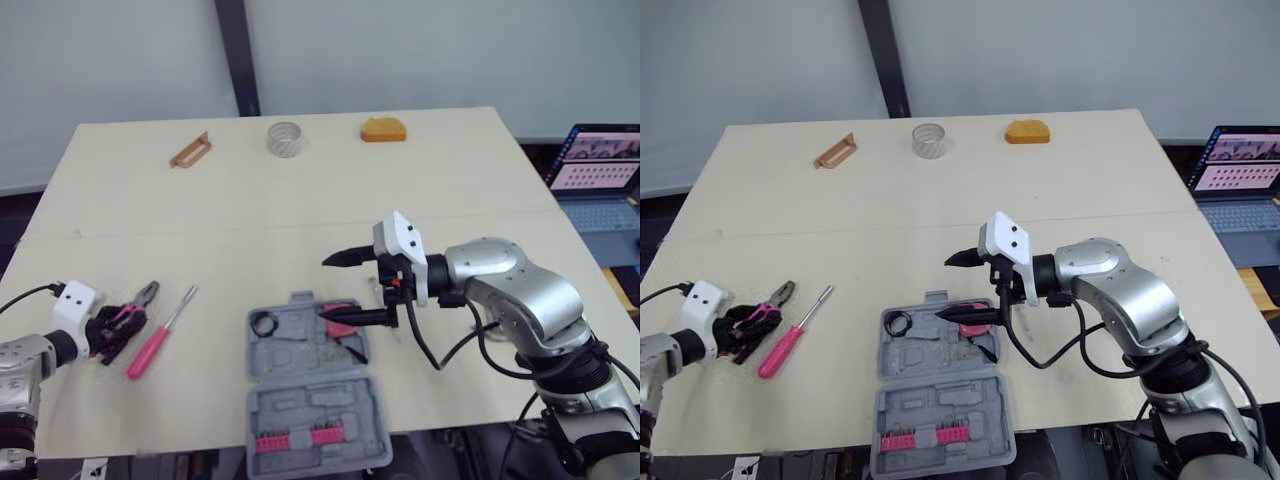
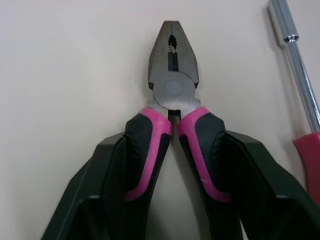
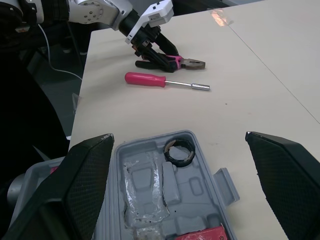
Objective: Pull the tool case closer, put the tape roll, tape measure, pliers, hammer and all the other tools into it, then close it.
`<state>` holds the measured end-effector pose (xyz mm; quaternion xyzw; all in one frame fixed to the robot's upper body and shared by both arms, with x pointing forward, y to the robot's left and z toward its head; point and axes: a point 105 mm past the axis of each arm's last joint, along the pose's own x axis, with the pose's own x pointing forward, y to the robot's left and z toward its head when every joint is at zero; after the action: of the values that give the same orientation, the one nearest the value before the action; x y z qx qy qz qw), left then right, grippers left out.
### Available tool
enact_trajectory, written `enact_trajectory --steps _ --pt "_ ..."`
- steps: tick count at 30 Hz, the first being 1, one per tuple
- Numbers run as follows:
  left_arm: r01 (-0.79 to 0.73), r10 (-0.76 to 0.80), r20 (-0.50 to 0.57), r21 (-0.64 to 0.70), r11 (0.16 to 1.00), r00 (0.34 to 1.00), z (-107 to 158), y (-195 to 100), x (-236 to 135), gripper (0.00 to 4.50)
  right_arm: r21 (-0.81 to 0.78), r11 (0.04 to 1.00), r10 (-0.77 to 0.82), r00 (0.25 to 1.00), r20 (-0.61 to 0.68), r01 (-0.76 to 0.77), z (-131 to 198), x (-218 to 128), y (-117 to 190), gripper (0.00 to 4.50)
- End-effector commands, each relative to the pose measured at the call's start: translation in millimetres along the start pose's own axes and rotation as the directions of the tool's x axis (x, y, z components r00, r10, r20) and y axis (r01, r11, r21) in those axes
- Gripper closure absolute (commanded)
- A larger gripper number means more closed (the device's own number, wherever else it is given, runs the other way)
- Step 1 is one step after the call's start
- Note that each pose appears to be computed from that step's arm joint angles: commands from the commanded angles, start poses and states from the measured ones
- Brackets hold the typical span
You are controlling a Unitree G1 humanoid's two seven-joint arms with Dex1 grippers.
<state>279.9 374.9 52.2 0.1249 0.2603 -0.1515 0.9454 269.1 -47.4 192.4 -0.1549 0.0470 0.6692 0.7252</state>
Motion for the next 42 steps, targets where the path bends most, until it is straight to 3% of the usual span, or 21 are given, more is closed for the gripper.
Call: enact_trajectory --steps 1,10,15,18,24,28,35,42 --pt "-0.028 0.027 -0.069 -0.01 1.0 0.997 -19 2 -2 2.17 -0.062 0.998 0.003 1.0 0.017 -0.002 13 -3 3 0.0" --pt "-0.042 0.043 -0.016 0.031 0.999 0.999 -5 8 -6 2.17 -0.072 0.997 0.001 1.0 0.031 0.001 16 -5 -2 0.0" --pt "-0.043 0.038 0.045 0.1 0.994 0.998 22 15 -16 2.17 -0.056 0.998 0.011 0.995 0.102 -0.006 30 -6 -6 0.0" --pt "-0.004 -0.014 0.118 0.15 0.989 0.993 52 11 -20 2.17 -0.082 0.997 0.012 0.995 0.099 -0.004 32 -6 -8 0.0" --pt "0.161 -0.227 0.208 0.29 0.943 0.952 111 -32 -18 2.17 -0.145 0.989 0.011 0.999 0.048 -0.004 32 -4 -14 0.0" --pt "0.324 -0.419 0.151 0.425 0.845 0.895 136 -83 -7 2.17 -0.166 0.985 0.058 0.997 0.046 -0.05 40 4 -14 0.0" --pt "0.497 -0.641 0.066 0.573 0.652 0.765 168 -159 13 2.17 -0.248 0.968 0.012 0.992 -0.129 -0.044 27 22 -28 0.0" --pt "0.55 -0.729 0.018 0.642 0.533 0.684 181 -195 20 2.17 -0.263 0.963 -0.002 0.971 -0.241 -0.064 10 36 -31 0.0"
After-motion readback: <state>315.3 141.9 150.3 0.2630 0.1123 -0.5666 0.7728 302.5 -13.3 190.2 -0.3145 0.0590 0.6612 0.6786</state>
